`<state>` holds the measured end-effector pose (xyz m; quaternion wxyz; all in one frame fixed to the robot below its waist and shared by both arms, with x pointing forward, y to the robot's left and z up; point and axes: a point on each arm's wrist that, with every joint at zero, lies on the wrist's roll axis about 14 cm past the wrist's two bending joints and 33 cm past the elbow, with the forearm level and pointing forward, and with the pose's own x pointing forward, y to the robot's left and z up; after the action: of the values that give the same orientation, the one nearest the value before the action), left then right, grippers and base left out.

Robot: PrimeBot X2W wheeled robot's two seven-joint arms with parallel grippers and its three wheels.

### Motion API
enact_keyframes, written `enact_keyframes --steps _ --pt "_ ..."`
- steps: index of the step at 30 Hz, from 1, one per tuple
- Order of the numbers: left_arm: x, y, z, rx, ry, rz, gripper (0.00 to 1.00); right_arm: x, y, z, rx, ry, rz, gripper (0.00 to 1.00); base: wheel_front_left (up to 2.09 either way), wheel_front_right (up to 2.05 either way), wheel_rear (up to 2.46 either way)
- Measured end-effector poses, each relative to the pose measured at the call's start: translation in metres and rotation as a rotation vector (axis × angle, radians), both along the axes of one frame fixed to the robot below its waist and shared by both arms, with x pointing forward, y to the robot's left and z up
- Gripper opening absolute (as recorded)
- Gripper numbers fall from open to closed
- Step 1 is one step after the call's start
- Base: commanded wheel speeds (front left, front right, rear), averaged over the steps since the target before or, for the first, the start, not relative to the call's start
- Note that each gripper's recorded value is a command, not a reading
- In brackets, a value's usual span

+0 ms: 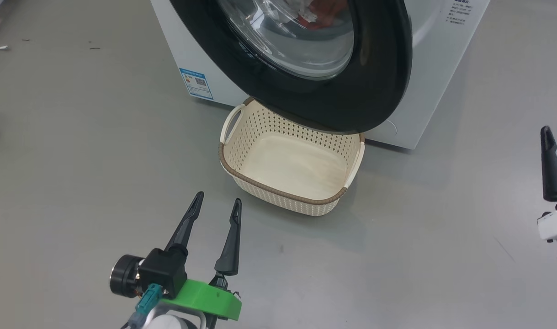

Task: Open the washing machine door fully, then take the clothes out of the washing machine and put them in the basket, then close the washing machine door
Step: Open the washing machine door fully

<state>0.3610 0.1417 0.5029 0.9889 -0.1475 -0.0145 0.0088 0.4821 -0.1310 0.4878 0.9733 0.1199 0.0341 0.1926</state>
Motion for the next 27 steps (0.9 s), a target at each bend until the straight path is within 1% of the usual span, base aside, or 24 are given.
enact_keyframes --steps 4,12,21,27 --pt "0.0 0.0 0.0 0.0 -0.001 0.0 1.0 -0.011 -0.005 -0.014 0.013 0.047 -0.034 1.0 0.0 0.0 0.0" --pt "0.002 -0.001 0.0 0.007 -0.002 -0.003 1.0 -0.022 -0.012 -0.021 0.041 0.069 -0.084 1.0 0.0 0.0 0.0" --pt "0.002 -0.002 0.0 0.007 -0.003 -0.009 1.0 -0.036 -0.011 -0.029 0.035 0.094 -0.079 1.0 0.0 0.0 0.0" --pt "0.002 -0.003 0.001 0.006 -0.006 -0.011 1.0 -0.038 -0.009 -0.026 0.036 0.082 -0.074 1.0 0.0 0.0 0.0"
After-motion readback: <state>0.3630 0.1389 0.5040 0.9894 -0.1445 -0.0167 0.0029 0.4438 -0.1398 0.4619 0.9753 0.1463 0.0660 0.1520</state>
